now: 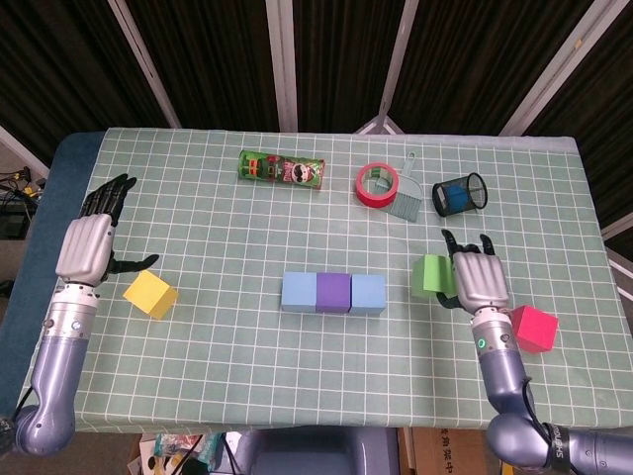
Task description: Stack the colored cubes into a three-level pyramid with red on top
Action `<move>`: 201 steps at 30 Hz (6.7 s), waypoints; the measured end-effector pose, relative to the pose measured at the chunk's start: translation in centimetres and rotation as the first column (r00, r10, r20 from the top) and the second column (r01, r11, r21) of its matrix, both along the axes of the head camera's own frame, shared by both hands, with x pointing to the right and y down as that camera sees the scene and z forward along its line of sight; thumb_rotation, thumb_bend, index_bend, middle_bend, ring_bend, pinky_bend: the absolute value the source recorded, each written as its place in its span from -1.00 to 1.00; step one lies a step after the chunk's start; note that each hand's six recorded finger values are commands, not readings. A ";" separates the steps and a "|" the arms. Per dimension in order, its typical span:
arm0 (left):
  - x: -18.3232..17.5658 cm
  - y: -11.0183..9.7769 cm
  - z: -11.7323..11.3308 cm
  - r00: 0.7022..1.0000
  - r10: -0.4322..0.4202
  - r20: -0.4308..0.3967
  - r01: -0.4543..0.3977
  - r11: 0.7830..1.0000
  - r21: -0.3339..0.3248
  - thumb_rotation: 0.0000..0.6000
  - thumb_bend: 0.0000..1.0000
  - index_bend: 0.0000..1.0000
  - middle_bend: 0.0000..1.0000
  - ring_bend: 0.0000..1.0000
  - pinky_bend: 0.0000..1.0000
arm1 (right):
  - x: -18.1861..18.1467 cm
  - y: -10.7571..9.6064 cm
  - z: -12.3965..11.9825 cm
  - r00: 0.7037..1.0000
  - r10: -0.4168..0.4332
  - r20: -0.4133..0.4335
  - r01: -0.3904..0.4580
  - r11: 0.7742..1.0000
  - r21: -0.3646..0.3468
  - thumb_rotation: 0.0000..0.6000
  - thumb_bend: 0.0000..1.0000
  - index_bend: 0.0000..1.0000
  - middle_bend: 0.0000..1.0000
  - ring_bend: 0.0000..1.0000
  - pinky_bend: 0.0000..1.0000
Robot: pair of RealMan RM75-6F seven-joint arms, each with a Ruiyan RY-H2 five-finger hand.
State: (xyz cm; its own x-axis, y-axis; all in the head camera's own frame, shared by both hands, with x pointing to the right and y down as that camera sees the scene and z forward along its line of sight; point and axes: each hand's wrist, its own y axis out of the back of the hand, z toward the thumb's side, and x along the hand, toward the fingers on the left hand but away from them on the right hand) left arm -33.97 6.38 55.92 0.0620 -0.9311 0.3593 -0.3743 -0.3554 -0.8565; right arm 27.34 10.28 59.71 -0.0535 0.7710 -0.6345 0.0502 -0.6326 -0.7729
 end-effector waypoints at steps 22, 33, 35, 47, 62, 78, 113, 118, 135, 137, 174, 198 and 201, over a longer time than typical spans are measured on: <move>-0.8 -0.7 -0.3 0.998 -0.036 -0.060 0.035 0.999 -0.033 1.00 -0.80 -1.00 -0.97 -1.00 -1.00 | -13.4 -1.4 -1.4 0.982 -0.187 0.022 0.188 0.982 -0.022 1.00 -0.46 -1.00 -0.20 -0.52 -1.00; -0.9 -0.8 -0.5 0.996 -0.038 -0.084 0.035 0.999 -0.040 1.00 -0.80 -1.00 -0.97 -1.00 -1.00 | -14.9 -1.0 -1.4 0.982 -0.189 -0.015 0.188 0.982 -0.015 1.00 -0.46 -1.00 -0.15 -0.49 -1.00; -0.8 -0.8 -0.5 0.996 -0.038 -0.086 0.034 0.999 -0.042 1.00 -0.80 -1.00 -0.97 -1.00 -1.00 | -14.8 -1.0 -1.6 0.983 -0.179 -0.034 0.179 0.984 -0.006 1.00 -0.46 -1.00 -0.15 -0.49 -1.00; -0.7 -0.8 -0.7 0.995 -0.035 -0.097 0.032 0.999 -0.038 1.00 -0.80 -1.00 -0.97 -1.00 -1.00 | -14.7 0.1 -1.4 0.996 -0.093 -0.013 0.092 0.994 -0.066 1.00 -0.46 -1.00 -0.14 -0.49 -1.00; -0.9 -0.9 -0.9 0.994 -0.043 -0.104 0.040 0.999 -0.033 1.00 -0.80 -1.00 -0.97 -1.00 -1.00 | -15.8 0.6 -0.5 0.999 -0.050 0.014 0.051 0.993 -0.105 1.00 -0.46 -1.00 -0.14 -0.49 -1.00; -0.9 -0.9 -0.6 0.994 -0.039 -0.098 0.036 0.999 -0.038 1.00 -0.80 -1.00 -0.97 -1.00 -1.00 | -15.5 0.3 -0.1 0.999 -0.034 0.011 0.035 0.994 -0.106 1.00 -0.46 -1.00 -0.14 -0.49 -1.00; -0.9 -0.9 -0.7 0.995 -0.037 -0.095 0.034 0.999 -0.036 1.00 -0.80 -1.00 -0.96 -1.00 -1.00 | -15.1 0.4 0.3 0.999 -0.043 0.015 0.044 0.993 -0.106 1.00 -0.46 -1.00 -0.14 -0.49 -1.00; -0.8 -0.8 -0.6 0.995 -0.036 -0.094 0.032 0.999 -0.037 1.00 -0.80 -1.00 -0.96 -1.00 -1.00 | -15.1 0.4 0.3 0.999 -0.047 0.013 0.048 0.994 -0.102 1.00 -0.46 -1.00 -0.14 -0.49 -1.00; -0.8 -0.7 -0.5 0.995 -0.033 -0.091 0.029 0.999 -0.040 1.00 -0.80 -1.00 -0.96 -1.00 -1.00 | -14.6 0.4 0.4 0.999 -0.048 0.000 0.047 0.994 -0.095 1.00 -0.46 -1.00 -0.13 -0.49 -1.00; -0.8 -0.7 -0.5 0.995 -0.033 -0.091 0.030 0.999 -0.039 1.00 -0.80 -1.00 -0.96 -1.00 -1.00 | -14.8 0.4 0.3 0.999 -0.053 0.002 0.052 0.994 -0.093 1.00 -0.46 -1.00 -0.13 -0.49 -1.00; -0.9 -0.7 -0.4 0.996 -0.036 -0.083 0.032 0.998 -0.048 1.00 -0.80 -1.00 -0.96 -1.00 -1.00 | -15.1 0.5 0.6 0.999 -0.053 0.006 0.053 0.995 -0.089 1.00 -0.46 -1.00 -0.12 -0.49 -1.00; -0.9 -0.7 -0.5 0.996 -0.036 -0.086 0.032 0.998 -0.045 1.00 -0.80 -1.00 -0.96 -1.00 -1.00 | -15.0 0.9 0.8 0.998 -0.055 0.004 0.055 0.994 -0.096 1.00 -0.46 -1.00 -0.12 -0.49 -1.00; -0.9 -0.7 -0.5 0.996 -0.037 -0.086 0.033 0.998 -0.045 1.00 -0.80 -1.00 -0.96 -1.00 -1.00 | -15.0 0.9 0.8 0.999 -0.054 0.004 0.054 0.994 -0.098 1.00 -0.46 -1.00 -0.12 -0.49 -1.00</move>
State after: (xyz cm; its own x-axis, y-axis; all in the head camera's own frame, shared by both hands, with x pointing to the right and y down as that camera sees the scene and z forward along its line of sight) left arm -34.85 5.67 55.42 0.0625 -0.9168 0.3943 -0.4593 -0.3772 -0.8042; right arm 12.37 11.21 60.55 -0.0129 0.7071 -0.7070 0.0149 -0.7069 -0.7072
